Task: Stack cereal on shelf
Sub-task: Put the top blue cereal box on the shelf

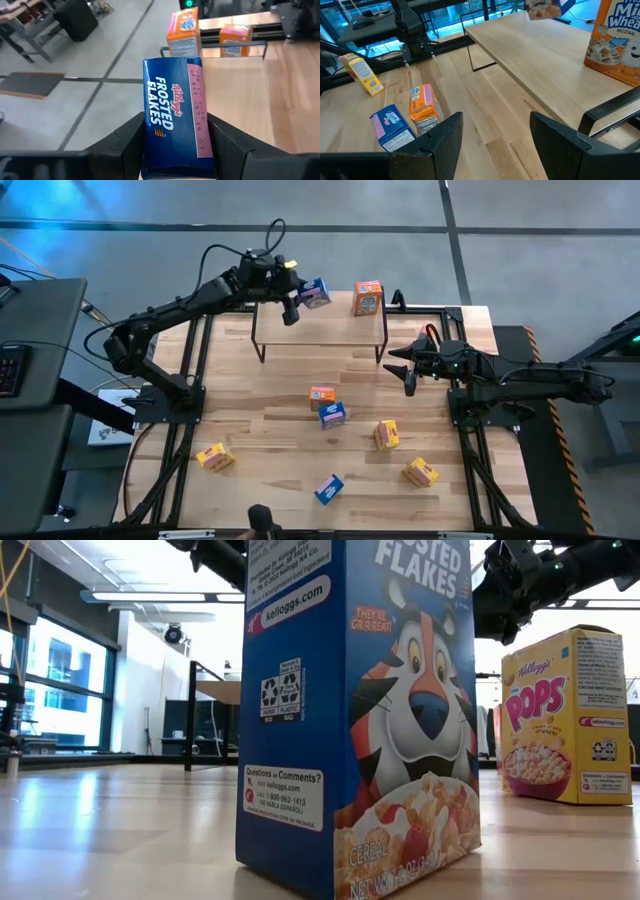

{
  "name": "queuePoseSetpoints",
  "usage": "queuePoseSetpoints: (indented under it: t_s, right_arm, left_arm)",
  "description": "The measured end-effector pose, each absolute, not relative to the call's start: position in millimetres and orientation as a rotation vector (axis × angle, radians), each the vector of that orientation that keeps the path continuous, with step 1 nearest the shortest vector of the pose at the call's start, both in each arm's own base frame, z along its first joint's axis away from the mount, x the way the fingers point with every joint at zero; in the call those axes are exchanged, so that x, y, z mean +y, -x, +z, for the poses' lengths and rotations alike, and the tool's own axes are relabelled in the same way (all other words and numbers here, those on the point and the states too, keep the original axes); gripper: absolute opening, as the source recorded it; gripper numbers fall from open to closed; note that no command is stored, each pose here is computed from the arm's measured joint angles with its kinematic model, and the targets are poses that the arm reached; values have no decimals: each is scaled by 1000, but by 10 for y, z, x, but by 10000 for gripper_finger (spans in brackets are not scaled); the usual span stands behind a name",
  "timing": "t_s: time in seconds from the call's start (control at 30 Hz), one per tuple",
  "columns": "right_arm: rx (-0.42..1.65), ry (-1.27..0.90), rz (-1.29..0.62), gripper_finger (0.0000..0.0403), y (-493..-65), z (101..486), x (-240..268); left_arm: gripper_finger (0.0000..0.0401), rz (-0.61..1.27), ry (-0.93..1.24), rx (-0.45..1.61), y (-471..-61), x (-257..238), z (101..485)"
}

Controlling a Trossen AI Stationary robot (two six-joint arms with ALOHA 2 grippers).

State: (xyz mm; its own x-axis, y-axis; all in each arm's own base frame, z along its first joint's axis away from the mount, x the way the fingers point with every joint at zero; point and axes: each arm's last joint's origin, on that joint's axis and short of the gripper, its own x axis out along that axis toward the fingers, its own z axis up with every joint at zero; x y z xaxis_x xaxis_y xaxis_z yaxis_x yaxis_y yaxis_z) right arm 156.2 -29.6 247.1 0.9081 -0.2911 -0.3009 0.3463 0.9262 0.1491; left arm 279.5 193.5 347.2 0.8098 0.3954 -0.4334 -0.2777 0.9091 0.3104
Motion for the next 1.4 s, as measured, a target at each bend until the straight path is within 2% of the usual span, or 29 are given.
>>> queuePoseSetpoints:
  t_s: [0.57, 0.97, 1.4]
  right_arm:
    - [276, -201, -337, 224, -1562, 2473, -298]
    - [280, -173, -341, 224, -1561, 2473, -300]
    - [296, -229, -326, 224, -1557, 2452, -292]
  left_arm:
    - [172, 403, -266, 509, -2719, 2129, 3488]
    - [172, 400, -192, 559, -2866, 2321, 3804]
    - [172, 370, -142, 642, -2898, 2346, 3649]
